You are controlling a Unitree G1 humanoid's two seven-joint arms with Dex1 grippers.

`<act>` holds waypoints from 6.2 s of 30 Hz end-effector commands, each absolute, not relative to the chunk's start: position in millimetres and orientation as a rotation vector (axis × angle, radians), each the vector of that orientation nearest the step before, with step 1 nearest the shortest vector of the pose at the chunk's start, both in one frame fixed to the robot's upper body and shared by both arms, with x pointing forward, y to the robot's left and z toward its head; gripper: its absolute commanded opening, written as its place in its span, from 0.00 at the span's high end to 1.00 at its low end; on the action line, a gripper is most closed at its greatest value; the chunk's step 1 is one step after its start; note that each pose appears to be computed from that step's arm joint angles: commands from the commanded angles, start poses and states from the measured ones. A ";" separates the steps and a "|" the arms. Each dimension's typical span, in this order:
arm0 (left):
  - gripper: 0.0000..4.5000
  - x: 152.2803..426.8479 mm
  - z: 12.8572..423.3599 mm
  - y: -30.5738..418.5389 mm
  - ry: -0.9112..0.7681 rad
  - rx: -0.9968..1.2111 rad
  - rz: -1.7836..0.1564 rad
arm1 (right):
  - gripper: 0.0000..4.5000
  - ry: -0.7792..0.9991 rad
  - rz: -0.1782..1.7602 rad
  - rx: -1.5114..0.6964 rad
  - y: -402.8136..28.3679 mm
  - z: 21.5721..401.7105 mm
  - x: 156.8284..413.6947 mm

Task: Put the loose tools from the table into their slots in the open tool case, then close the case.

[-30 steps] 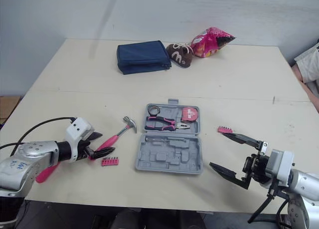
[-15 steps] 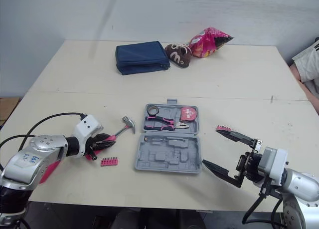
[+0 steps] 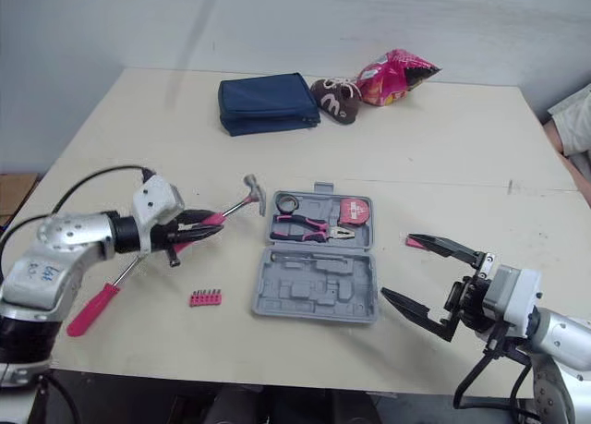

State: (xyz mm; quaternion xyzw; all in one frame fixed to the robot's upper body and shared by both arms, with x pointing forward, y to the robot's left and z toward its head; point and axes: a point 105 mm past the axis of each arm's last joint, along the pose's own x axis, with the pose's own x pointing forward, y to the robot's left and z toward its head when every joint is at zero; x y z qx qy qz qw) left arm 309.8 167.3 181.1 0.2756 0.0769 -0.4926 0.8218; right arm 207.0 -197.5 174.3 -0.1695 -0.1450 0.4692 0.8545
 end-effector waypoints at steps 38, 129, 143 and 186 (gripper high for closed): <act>0.88 295.1 127.3 18.6 0.448 0.858 -1.407 | 0.00 -0.238 0.882 -0.394 -224.3 158.9 188.5; 1.00 254.5 -8.1 53.2 0.897 0.548 -1.434 | 0.00 -0.260 0.809 -0.399 -223.3 163.3 196.8; 1.00 284.7 112.6 29.6 -0.009 0.552 -1.566 | 0.00 -0.246 0.796 -0.404 -235.6 155.4 188.9; 0.02 181.7 166.8 489.7 0.313 0.431 -0.087 | 0.00 0.051 0.467 -0.645 -400.1 165.5 145.7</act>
